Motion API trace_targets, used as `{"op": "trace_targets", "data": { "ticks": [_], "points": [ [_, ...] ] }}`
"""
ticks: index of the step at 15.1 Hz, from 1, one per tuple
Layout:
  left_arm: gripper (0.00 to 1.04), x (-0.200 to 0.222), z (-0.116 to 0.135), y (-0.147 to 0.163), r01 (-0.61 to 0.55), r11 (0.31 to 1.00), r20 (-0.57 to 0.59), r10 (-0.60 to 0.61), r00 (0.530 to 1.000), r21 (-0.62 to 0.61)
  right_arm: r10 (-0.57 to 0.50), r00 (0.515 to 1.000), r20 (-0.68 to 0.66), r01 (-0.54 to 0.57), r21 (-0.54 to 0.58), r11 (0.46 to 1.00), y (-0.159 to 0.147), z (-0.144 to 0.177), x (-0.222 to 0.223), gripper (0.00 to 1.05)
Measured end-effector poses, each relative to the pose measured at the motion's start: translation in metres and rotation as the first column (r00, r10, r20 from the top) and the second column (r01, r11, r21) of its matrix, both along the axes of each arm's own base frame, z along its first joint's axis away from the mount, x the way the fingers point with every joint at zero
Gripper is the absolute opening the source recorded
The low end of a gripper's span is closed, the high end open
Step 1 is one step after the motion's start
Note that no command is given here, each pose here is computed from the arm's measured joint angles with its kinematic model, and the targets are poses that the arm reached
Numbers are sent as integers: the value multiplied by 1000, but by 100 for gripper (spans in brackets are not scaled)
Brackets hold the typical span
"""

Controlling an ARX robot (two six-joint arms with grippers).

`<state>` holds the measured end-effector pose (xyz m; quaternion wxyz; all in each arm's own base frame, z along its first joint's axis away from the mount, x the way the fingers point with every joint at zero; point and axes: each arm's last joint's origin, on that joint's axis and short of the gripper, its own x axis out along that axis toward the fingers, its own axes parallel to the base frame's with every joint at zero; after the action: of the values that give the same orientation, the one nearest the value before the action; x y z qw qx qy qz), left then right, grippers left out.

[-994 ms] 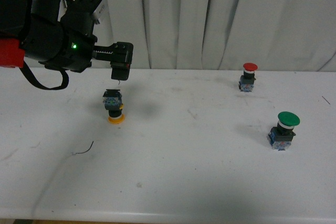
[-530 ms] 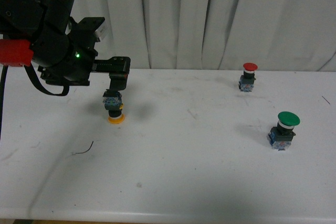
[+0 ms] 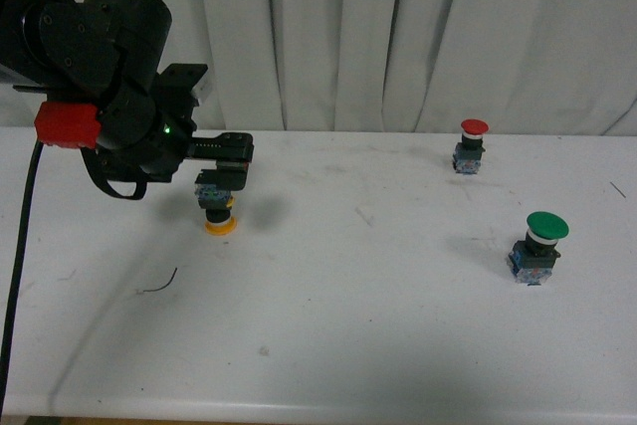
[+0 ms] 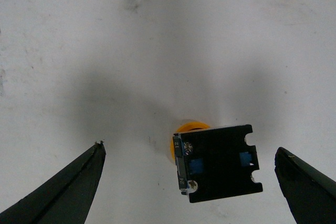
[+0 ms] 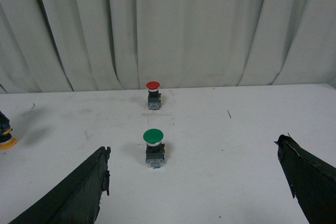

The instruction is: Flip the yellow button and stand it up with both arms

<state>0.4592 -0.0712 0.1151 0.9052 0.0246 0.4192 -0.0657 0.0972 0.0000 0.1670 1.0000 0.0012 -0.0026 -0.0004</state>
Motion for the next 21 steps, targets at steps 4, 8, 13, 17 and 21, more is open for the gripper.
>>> {"op": "trace_targets", "data": {
  "ticks": [4, 8, 13, 17, 21],
  "points": [
    [98, 3, -8, -3, 3, 1000, -6, -3, 1000, 9, 0, 1000, 0, 0, 0, 1000, 0, 0, 0, 98],
    [85, 4, -11, -9, 14, 1000, -8, -14, 1000, 11, 0, 1000, 0, 0, 0, 1000, 0, 0, 0, 98],
    [37, 4, -10, -13, 22, 1000, -6, -22, 1000, 11, 0, 1000, 0, 0, 0, 1000, 0, 0, 0, 98],
    [36, -3, 0, -13, 32, 1000, 15, -32, 999, 0, 0, 1000, 0, 0, 0, 1000, 0, 0, 0, 98],
    [36, -40, 58, -21, 91, 996, 191, -87, 978, -16, 0, 1000, 0, 0, 0, 1000, 0, 0, 0, 98]
  ]
}}
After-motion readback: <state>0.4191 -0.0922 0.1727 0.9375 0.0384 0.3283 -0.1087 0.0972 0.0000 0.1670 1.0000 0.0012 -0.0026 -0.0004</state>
